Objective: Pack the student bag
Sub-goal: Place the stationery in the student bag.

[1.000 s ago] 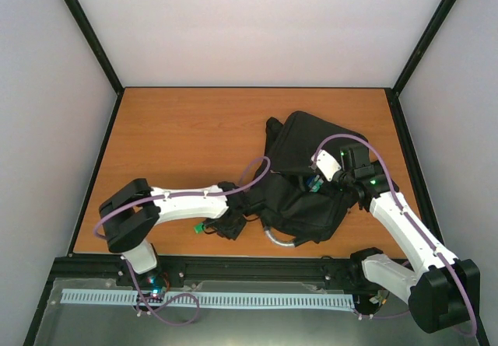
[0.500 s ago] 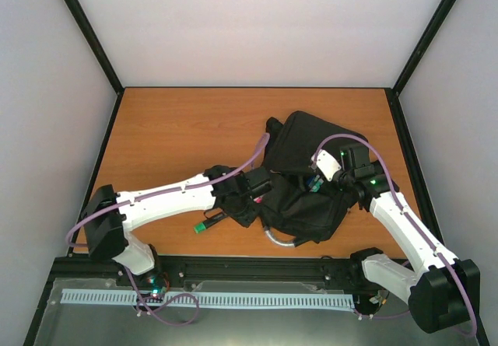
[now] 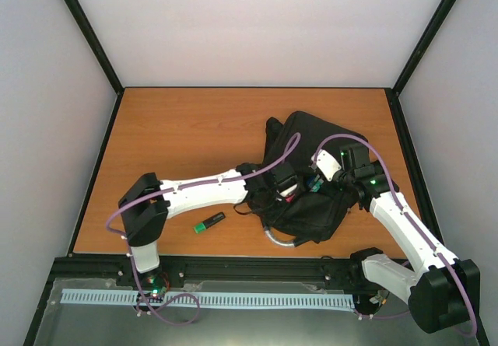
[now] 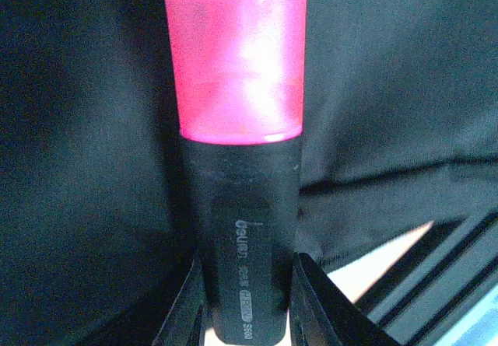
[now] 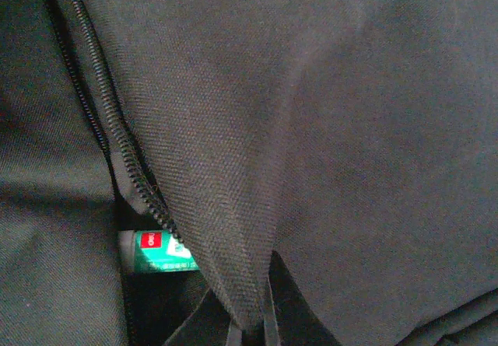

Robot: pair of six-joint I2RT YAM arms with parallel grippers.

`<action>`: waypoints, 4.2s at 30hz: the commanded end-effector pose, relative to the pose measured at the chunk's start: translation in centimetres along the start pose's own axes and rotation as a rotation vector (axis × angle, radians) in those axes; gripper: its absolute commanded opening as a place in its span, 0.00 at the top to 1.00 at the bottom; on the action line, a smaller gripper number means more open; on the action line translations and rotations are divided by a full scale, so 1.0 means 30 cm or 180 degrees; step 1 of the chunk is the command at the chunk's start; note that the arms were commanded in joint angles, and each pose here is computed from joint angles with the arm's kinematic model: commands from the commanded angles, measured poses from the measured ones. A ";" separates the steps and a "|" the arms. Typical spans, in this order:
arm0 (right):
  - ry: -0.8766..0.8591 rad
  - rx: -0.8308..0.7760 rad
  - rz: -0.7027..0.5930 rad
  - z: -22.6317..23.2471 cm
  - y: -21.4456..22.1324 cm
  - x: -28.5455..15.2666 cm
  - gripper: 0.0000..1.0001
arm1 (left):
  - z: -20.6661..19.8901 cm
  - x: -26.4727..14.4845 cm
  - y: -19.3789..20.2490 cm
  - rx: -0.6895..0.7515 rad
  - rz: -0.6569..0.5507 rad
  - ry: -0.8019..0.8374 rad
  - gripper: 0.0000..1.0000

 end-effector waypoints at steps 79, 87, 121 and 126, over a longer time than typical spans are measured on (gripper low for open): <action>0.0048 -0.0030 -0.0166 -0.020 -0.050 -0.016 0.97 | 0.009 0.143 -0.483 -0.0443 -0.1969 0.0411 0.99; 0.0038 -0.0022 -0.0158 -0.019 -0.049 -0.012 0.97 | 0.002 0.144 -0.519 -0.0582 -0.2225 0.0543 0.99; 0.0078 0.0005 -0.0125 -0.031 -0.048 -0.006 0.97 | 0.149 -0.063 -0.104 -0.0714 -0.1387 0.0216 0.53; 0.0068 0.0000 -0.0130 -0.028 -0.049 -0.007 0.97 | 0.297 -0.153 0.040 -0.1063 -0.1136 -0.0546 0.32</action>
Point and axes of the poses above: each gripper's point midway between its finger pads, its own x axis out along the fingers, its own z axis along the line the jaws close on, y = z × x, the point moved 3 cm from there along -x, back along the fingers, and after that the axes turned 8 degrees about -x, right-handed, at the moved point
